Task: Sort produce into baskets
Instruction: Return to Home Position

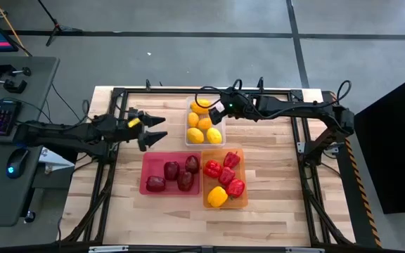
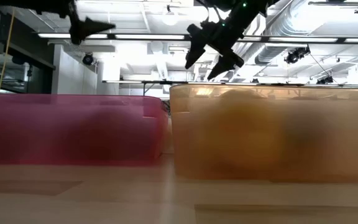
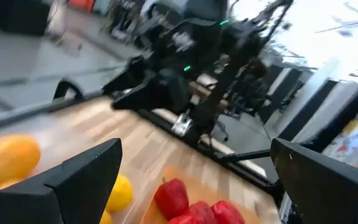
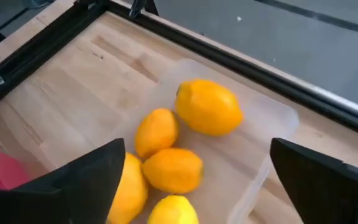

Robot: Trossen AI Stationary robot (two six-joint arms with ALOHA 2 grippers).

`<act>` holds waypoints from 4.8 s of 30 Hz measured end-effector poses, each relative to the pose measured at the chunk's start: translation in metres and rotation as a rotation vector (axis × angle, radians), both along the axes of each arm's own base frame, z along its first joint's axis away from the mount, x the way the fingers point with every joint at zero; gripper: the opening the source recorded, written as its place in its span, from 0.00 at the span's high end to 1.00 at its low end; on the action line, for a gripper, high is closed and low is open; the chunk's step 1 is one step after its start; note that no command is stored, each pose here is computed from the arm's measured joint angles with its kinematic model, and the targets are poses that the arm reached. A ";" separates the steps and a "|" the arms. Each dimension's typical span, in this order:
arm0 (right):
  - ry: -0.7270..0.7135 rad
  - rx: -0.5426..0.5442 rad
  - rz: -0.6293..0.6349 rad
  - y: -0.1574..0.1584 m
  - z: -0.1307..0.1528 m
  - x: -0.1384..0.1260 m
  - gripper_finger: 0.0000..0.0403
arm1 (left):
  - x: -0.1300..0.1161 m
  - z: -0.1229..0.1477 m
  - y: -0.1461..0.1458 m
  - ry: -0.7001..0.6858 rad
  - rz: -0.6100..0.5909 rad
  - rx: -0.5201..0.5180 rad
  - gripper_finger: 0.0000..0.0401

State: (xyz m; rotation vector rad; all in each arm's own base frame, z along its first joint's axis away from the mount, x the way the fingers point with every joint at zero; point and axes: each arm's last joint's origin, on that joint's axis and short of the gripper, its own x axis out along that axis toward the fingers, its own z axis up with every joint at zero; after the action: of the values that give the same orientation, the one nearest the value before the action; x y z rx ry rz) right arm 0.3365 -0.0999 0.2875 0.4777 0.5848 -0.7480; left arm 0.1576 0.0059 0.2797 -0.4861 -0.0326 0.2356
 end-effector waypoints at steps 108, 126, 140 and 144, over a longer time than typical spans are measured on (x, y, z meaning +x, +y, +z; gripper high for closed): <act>-0.713 -0.116 0.712 0.109 -0.120 -0.239 0.02 | -0.059 -0.111 -0.003 -0.038 -0.096 -0.004 0.01; -0.714 -0.115 0.715 0.109 -0.120 -0.239 0.02 | -0.061 -0.105 -0.003 -0.098 -0.089 0.025 0.01; -0.714 -0.115 0.714 0.109 -0.120 -0.239 0.02 | -0.060 -0.110 -0.003 -0.003 -0.103 0.254 0.01; -0.714 -0.115 0.714 0.109 -0.120 -0.239 0.02 | -0.060 -0.110 -0.003 -0.002 -0.104 0.254 0.01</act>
State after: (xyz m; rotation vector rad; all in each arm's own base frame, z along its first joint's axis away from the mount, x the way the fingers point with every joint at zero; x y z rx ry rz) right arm 0.0974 0.0088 0.1671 0.3581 0.0142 0.0921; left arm 0.0978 0.0029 0.1694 -0.2344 -0.0384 0.1264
